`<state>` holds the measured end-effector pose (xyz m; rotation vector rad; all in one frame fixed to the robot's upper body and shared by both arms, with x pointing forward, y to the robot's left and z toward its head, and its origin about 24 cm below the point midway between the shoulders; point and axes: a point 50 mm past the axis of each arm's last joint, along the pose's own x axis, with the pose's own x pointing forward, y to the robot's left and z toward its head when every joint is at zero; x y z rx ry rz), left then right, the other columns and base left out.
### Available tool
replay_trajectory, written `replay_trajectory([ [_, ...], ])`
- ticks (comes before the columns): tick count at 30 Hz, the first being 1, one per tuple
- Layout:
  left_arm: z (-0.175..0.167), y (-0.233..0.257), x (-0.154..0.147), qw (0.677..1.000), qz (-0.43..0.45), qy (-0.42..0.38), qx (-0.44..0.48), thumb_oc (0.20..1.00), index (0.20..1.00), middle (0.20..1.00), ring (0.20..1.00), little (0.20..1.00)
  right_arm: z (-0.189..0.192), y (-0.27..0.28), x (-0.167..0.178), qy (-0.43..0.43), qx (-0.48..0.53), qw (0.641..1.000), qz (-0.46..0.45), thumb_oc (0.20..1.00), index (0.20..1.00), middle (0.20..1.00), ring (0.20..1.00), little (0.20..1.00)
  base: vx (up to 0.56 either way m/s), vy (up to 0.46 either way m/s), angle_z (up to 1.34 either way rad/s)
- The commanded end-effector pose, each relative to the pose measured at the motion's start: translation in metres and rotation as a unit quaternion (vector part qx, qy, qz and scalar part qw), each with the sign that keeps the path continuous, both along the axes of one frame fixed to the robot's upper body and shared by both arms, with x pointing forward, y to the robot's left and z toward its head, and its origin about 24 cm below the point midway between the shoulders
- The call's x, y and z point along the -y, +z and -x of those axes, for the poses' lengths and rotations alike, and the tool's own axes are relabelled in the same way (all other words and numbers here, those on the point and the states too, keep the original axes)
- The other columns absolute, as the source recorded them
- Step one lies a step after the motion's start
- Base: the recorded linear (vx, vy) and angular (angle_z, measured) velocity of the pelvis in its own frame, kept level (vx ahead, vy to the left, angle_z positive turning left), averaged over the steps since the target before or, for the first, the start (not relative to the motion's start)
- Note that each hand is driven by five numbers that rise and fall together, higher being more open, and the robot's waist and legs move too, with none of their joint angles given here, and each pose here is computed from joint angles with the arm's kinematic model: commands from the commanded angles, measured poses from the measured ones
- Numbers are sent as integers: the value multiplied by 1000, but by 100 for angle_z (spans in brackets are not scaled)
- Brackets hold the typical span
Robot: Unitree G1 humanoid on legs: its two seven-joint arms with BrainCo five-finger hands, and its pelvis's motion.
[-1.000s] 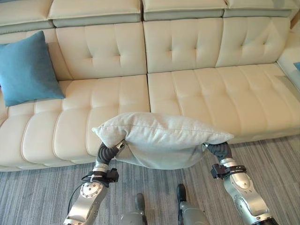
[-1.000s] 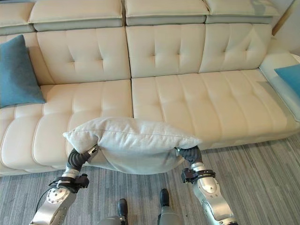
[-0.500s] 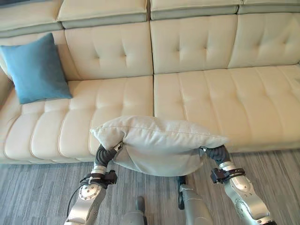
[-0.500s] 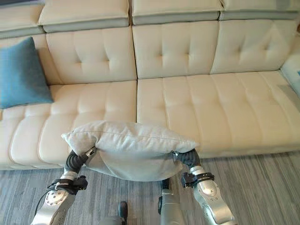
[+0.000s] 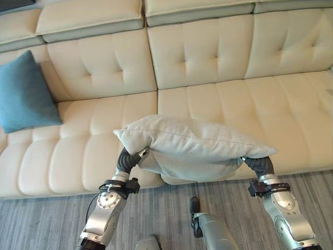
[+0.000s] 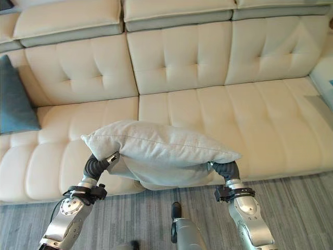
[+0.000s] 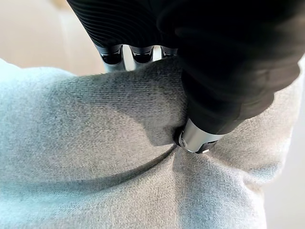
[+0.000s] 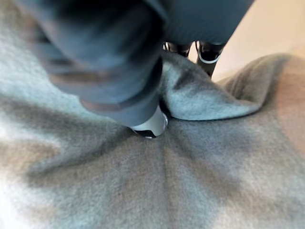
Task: Pick up all the scattered cushions and arrange them neatly on the sofa.
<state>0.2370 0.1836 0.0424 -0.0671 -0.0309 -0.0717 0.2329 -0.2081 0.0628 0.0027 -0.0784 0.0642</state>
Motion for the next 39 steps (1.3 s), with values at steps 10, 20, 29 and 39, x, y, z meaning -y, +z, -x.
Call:
replay_trajectory([
  [10,-7,46,-12,992,-39,5,122,200,200,200,200,200,-19,47,-48,82,136,986,-42,200,200,200,200,200,118,180,-44],
  [20,-59,97,-5,971,-68,51,224,200,200,200,200,200,-64,106,-106,146,227,955,-124,200,200,200,200,200,25,31,1],
  [29,-125,186,16,938,-107,86,319,200,200,200,200,200,-121,200,-128,77,320,941,-83,200,200,200,200,200,-58,-40,9],
  [39,-161,220,7,943,-140,125,276,1000,1000,1000,1000,1000,-168,240,-85,-55,273,960,34,1000,1000,1000,1000,1000,-14,-22,6],
])
